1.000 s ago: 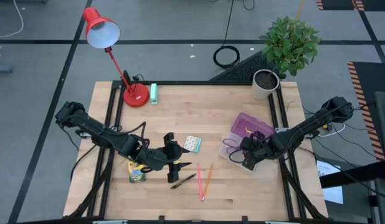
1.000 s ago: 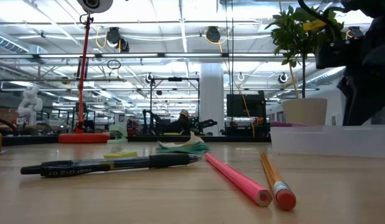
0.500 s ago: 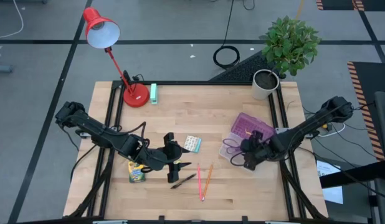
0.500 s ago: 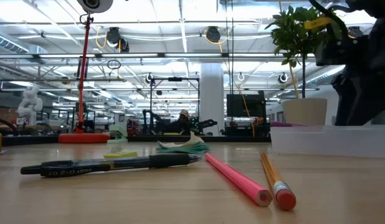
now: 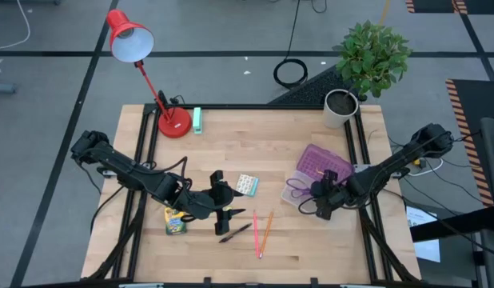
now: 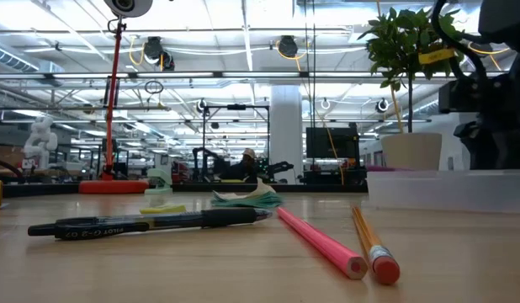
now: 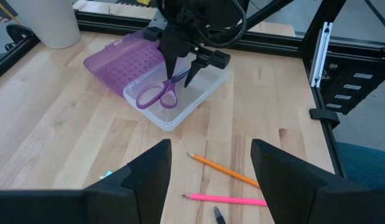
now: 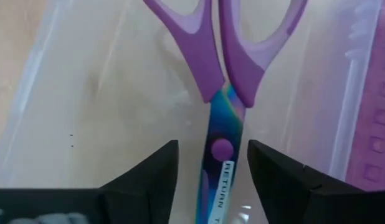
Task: Pack school essentials
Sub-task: Put the scissors into the supply box
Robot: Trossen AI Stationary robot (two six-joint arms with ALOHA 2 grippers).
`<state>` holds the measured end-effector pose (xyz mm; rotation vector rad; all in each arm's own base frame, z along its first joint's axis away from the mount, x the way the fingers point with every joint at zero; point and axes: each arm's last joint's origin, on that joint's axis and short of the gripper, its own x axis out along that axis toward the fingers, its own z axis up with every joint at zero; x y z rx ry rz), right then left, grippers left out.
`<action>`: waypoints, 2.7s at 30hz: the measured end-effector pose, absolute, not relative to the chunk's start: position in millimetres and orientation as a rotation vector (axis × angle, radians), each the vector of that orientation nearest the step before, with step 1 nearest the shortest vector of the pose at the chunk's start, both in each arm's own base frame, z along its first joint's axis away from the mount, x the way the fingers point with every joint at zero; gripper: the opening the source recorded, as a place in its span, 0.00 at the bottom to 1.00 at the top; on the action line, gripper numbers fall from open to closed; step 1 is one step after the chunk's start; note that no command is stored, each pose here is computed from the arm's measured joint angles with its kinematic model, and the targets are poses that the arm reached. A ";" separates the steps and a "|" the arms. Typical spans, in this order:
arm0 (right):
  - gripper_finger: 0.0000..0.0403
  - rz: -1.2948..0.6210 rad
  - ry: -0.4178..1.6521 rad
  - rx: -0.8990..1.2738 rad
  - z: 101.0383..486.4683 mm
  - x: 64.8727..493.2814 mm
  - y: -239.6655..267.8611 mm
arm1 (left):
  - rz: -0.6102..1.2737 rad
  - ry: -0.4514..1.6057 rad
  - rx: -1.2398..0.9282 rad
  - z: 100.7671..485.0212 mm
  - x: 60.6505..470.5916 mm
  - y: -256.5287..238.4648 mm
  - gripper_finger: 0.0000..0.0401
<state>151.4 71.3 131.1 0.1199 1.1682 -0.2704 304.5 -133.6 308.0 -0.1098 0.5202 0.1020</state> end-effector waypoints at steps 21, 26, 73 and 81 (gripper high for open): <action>0.18 -0.199 1.134 0.117 147.1 159.7 76.3 | 0.100 0.520 -0.104 308.0 304.5 -133.7 0.56; 0.15 -0.205 1.158 0.105 150.7 157.3 75.3 | 0.100 0.520 -0.104 308.0 304.5 -133.7 0.56; 0.16 -0.146 1.198 0.084 136.4 149.5 72.8 | 0.097 0.508 -0.110 309.1 305.2 -134.0 0.56; 0.15 -0.096 1.199 0.125 136.9 151.4 75.4 | 0.097 0.508 -0.109 309.1 305.2 -134.0 0.56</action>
